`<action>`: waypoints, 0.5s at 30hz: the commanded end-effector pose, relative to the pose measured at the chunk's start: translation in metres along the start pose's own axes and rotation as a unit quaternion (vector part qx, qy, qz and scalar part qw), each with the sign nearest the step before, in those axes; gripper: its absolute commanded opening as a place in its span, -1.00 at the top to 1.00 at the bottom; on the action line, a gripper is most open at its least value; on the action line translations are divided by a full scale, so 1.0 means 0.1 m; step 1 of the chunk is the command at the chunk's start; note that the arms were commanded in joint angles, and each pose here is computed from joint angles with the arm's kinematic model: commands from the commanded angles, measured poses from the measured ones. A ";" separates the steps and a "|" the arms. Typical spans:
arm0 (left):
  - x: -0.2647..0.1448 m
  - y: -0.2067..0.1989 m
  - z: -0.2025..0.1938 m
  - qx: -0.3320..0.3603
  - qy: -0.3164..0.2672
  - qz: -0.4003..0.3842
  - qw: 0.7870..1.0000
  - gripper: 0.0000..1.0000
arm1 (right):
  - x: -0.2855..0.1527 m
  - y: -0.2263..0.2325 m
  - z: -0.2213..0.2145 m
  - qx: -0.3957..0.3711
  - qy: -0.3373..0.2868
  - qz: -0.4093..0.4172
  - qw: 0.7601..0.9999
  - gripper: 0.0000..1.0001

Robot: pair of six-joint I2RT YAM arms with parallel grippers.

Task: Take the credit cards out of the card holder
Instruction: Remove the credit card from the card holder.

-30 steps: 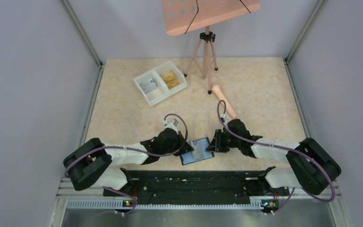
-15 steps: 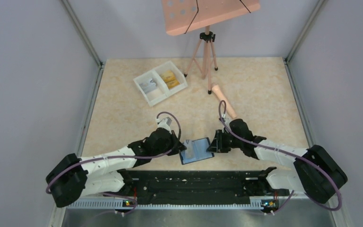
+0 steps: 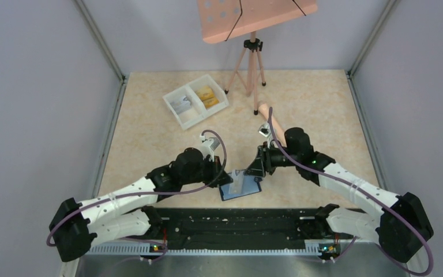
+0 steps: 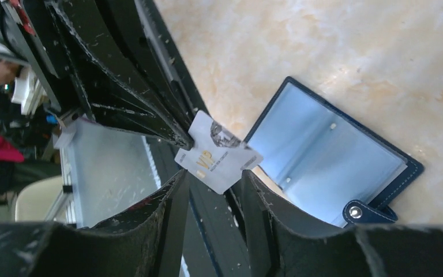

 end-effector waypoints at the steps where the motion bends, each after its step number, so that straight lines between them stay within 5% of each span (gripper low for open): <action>1: -0.21 -0.47 -0.06 0.058 0.045 -0.113 0.991 1.00 | -0.13 0.32 0.11 -0.065 0.009 0.079 0.995 0.23; 15: -0.20 -0.71 -0.13 0.076 0.099 -0.170 0.977 1.00 | -0.14 0.44 -0.04 -0.066 0.055 0.144 0.986 0.43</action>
Point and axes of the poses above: each gripper's point midway between its finger pads, its own x axis out along the fingers, its own y axis along the line the jaws close on, z = x × y, the point moved 1 cm from there along -x, back along the fingers, and after that the axes turned 7 degrees about -x, right-handed, at the moved point
